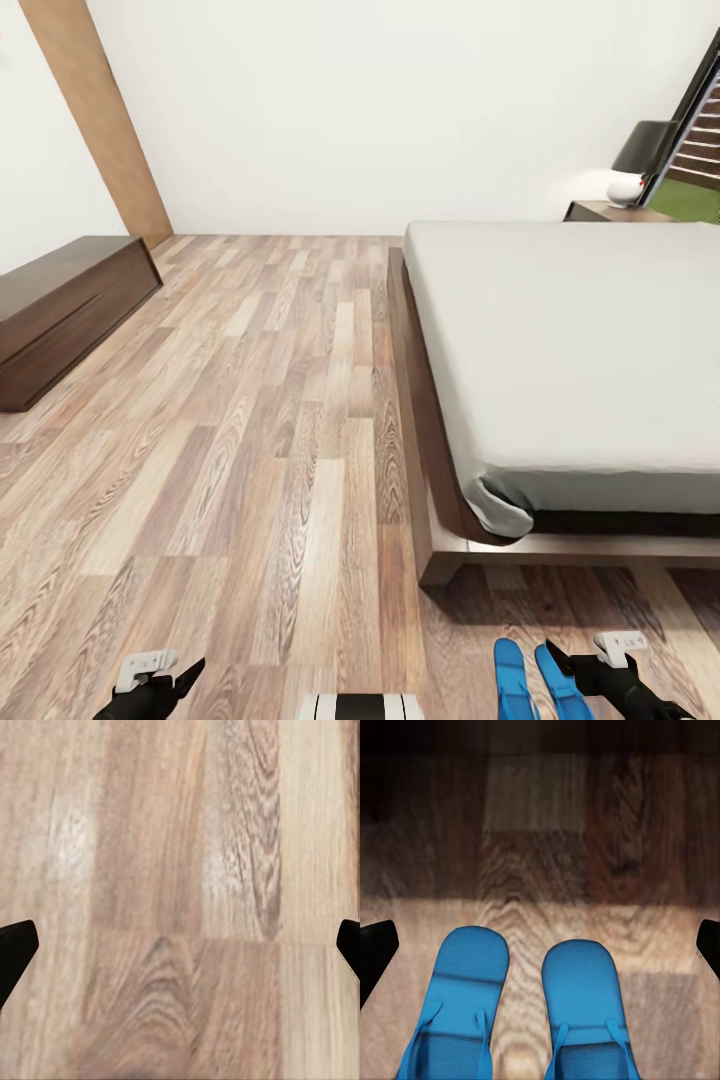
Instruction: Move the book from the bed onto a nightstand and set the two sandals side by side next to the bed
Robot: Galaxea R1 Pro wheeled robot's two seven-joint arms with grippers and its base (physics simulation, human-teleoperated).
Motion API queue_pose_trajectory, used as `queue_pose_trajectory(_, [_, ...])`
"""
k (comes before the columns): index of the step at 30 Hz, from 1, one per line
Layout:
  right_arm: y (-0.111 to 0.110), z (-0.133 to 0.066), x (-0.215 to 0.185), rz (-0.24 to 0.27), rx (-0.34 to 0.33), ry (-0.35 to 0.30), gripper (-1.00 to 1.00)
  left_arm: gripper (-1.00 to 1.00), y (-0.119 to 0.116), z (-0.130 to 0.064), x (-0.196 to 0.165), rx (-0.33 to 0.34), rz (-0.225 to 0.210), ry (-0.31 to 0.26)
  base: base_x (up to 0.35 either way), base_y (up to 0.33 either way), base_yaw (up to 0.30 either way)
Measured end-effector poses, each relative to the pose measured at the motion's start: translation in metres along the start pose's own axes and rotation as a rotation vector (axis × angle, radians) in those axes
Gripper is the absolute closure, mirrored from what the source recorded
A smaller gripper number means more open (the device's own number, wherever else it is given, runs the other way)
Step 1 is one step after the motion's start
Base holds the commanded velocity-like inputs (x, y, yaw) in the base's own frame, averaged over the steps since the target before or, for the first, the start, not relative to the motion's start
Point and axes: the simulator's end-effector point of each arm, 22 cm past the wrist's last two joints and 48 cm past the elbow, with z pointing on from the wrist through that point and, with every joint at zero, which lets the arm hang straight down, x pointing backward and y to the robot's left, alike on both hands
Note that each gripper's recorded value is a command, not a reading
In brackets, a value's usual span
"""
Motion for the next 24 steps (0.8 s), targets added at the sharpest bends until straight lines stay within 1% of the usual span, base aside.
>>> queue_pose_trajectory(24, [0.002,-0.014,-0.047,-0.007,-0.001,-0.098,-1.00,-1.00,-0.012,-0.012,-0.043,0.020,0.022,-0.094,0.000,0.000,0.000])
